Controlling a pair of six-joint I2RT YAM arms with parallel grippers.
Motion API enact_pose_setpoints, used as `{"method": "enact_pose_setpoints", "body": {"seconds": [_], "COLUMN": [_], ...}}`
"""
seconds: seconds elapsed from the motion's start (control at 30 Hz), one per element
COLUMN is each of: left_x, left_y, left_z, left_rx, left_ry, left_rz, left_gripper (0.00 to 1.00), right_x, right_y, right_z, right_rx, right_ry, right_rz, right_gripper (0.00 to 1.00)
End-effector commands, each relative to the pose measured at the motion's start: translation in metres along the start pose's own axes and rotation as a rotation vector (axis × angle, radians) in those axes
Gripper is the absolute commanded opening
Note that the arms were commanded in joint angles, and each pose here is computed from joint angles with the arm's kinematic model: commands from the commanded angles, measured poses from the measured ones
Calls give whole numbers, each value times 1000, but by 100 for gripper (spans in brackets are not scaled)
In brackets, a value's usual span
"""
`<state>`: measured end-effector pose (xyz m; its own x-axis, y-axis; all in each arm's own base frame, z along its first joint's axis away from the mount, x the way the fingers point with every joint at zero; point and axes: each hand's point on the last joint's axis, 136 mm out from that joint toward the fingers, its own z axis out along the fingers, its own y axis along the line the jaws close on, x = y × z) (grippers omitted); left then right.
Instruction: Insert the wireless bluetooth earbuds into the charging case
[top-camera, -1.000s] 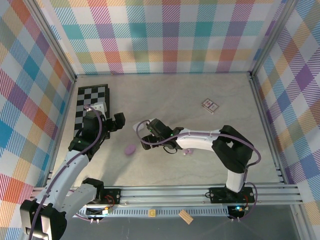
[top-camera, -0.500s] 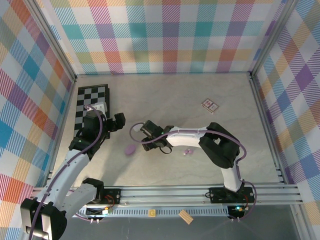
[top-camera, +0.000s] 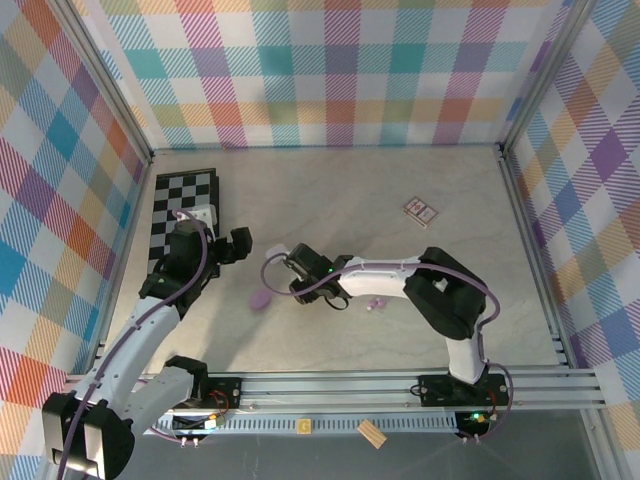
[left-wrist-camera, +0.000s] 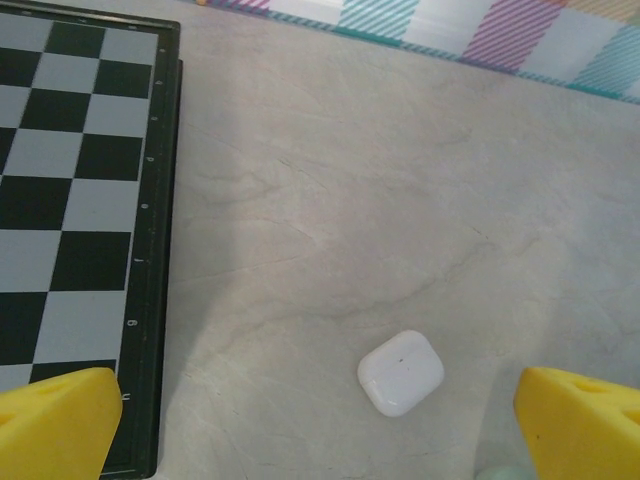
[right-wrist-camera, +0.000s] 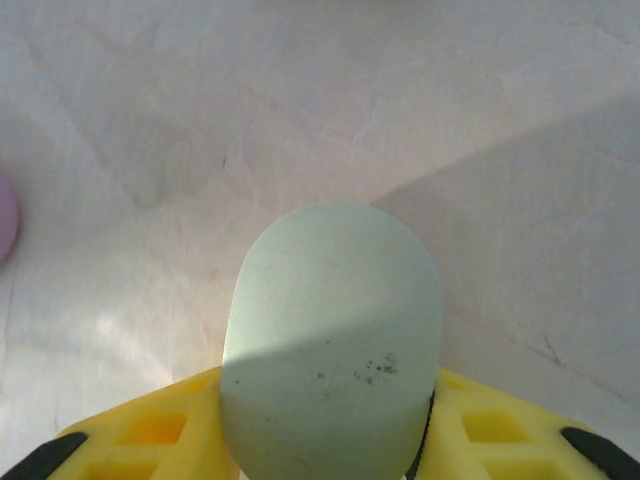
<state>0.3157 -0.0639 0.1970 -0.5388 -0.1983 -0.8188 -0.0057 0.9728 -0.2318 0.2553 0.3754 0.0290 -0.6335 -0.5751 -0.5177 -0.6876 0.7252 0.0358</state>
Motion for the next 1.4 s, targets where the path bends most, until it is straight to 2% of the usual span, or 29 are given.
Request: {"method": "enact_pose_setpoints", "body": {"seconds": [0.0,0.17,0.43,0.6,0.77,0.87,1.1,1.37], "left_x": [-7,-12,-13,8,43,55,65,68], "left_y": [-22,-57,-115,-160,-206,-222,-239,-250], "left_z": [-4,-13,-39,-52,-71,-84,-104,-122], "left_rx": [109,307,650,893,1113,1244,1400,1489], "left_ry": [6,-10,-40,-61,-28,-44,-21,-21], "left_rz": [57,114,219,337,524,572,611,658], "left_gripper": [100,100,100,100,100,92,86,83], "right_x": [-25,-21,-33,-35,-31,-29,-25,-24], "right_y": [6,1,-40,-43,-39,-30,-4,5], "right_z": [-30,-70,-154,-195,-220,-235,-267,-273], "right_rx": [-102,-278,-334,-369,-395,-448,-607,-674], "right_ry": [-118,-148,-226,-259,-261,-272,-330,-333], "right_rz": [-157,-305,-324,-349,-384,-408,-450,-470], "right_gripper": [39,40,38,36,39,38,37,37]}}
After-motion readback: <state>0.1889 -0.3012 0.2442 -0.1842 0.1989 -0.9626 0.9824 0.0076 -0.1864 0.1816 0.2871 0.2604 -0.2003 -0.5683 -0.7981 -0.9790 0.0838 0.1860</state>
